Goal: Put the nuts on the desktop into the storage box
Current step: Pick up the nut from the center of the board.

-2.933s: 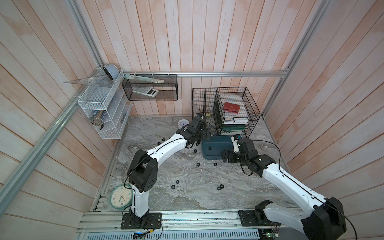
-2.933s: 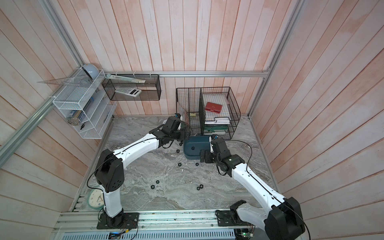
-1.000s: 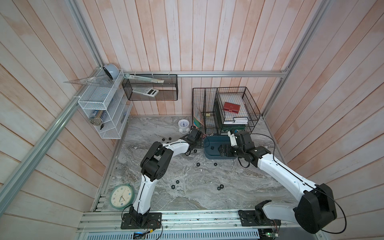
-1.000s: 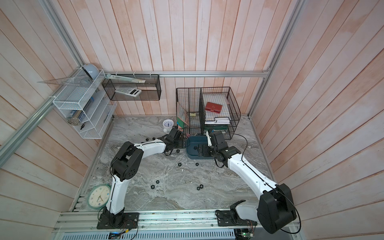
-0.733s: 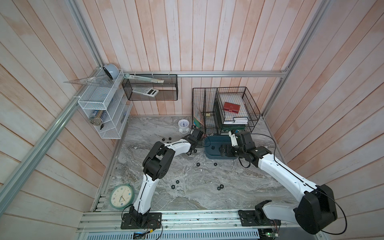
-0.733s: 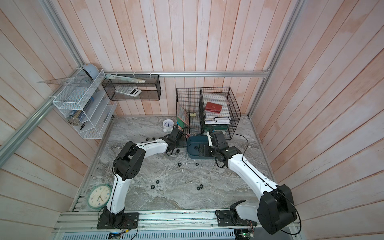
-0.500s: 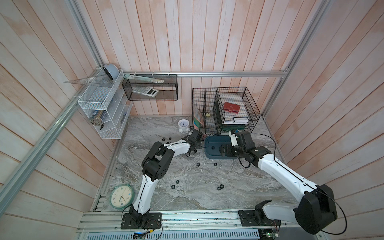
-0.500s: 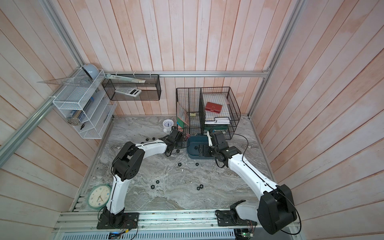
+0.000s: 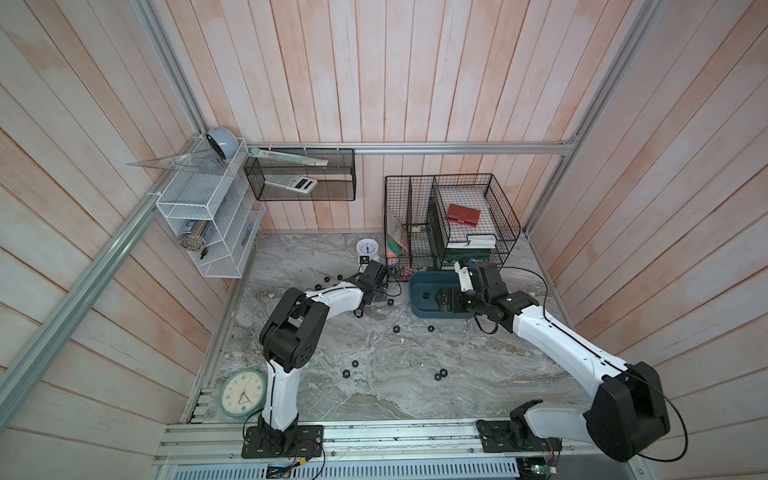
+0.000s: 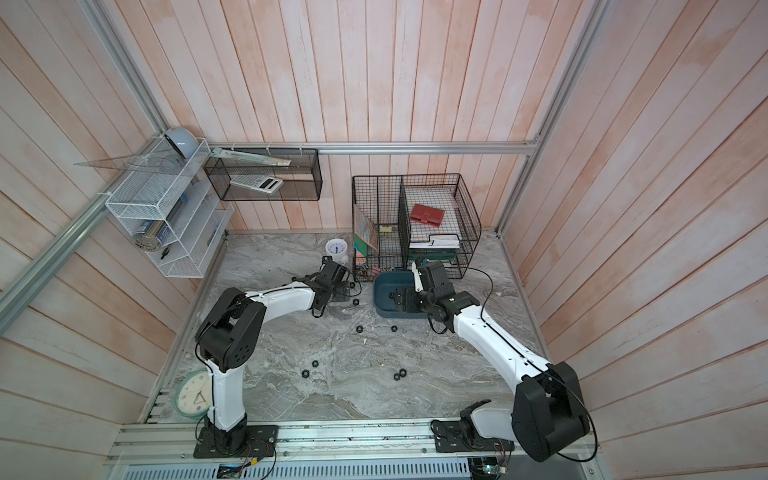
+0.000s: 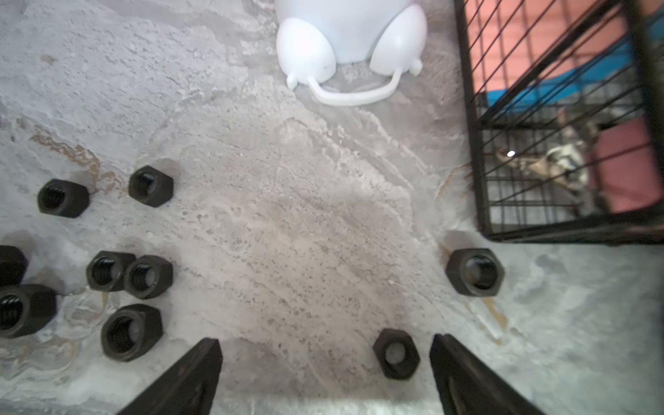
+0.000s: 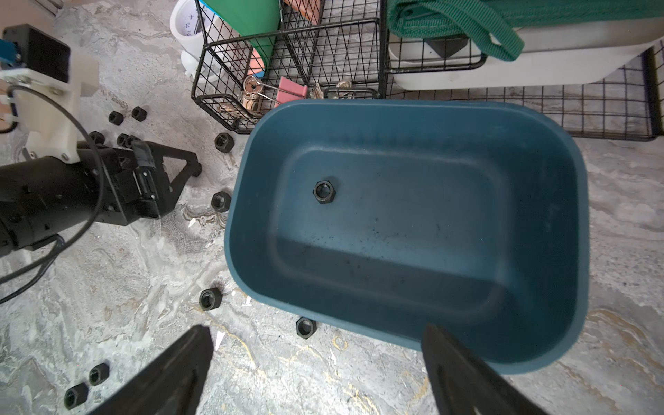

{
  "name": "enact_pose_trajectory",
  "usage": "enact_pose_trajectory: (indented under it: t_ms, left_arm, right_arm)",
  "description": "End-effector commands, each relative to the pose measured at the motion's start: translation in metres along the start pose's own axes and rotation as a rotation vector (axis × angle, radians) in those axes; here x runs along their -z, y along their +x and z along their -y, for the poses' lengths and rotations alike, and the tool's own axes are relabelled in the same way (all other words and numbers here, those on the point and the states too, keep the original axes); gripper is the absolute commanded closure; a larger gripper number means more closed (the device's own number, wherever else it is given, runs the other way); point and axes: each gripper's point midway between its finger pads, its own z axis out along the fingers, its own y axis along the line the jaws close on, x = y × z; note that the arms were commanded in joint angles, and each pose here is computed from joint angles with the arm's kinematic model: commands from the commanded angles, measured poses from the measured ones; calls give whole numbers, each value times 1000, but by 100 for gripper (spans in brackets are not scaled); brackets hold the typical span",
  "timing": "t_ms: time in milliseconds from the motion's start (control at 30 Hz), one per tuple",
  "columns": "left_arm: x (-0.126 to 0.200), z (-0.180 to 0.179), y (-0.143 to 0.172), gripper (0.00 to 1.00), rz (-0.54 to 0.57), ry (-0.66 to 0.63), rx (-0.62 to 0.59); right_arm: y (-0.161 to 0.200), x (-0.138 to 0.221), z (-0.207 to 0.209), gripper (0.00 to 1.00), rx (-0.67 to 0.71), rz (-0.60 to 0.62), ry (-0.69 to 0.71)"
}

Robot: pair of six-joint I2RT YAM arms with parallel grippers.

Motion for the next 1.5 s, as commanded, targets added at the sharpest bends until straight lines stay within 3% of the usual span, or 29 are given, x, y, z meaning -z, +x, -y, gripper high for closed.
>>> enact_pose_trajectory:
  t_ms: [0,167,233,367,800,1167,1467]
  left_arm:
    - [15,15,-13,5,16,106,24]
    - [14,41,-21,15,7,240,13]
    - [10,47,-21,24,-5,261,4]
    - [0,53,-19,30,-24,277,-9]
    - [-23,62,-15,44,-34,286,-127]
    - [-40,62,-12,45,-35,227,-226]
    - [-42,64,-8,64,-42,218,-242]
  right_arm:
    - [-7,0,-5,2,-9,11,-22]
    - [-7,1,-4,2,-7,13,-19]
    - [-6,2,-3,2,-7,14,-14]
    - [-6,5,-1,2,-4,17,-6]
    - [-6,5,0,2,-1,11,1]
    - [-5,8,2,2,10,3,17]
    - [-6,7,3,2,11,1,24]
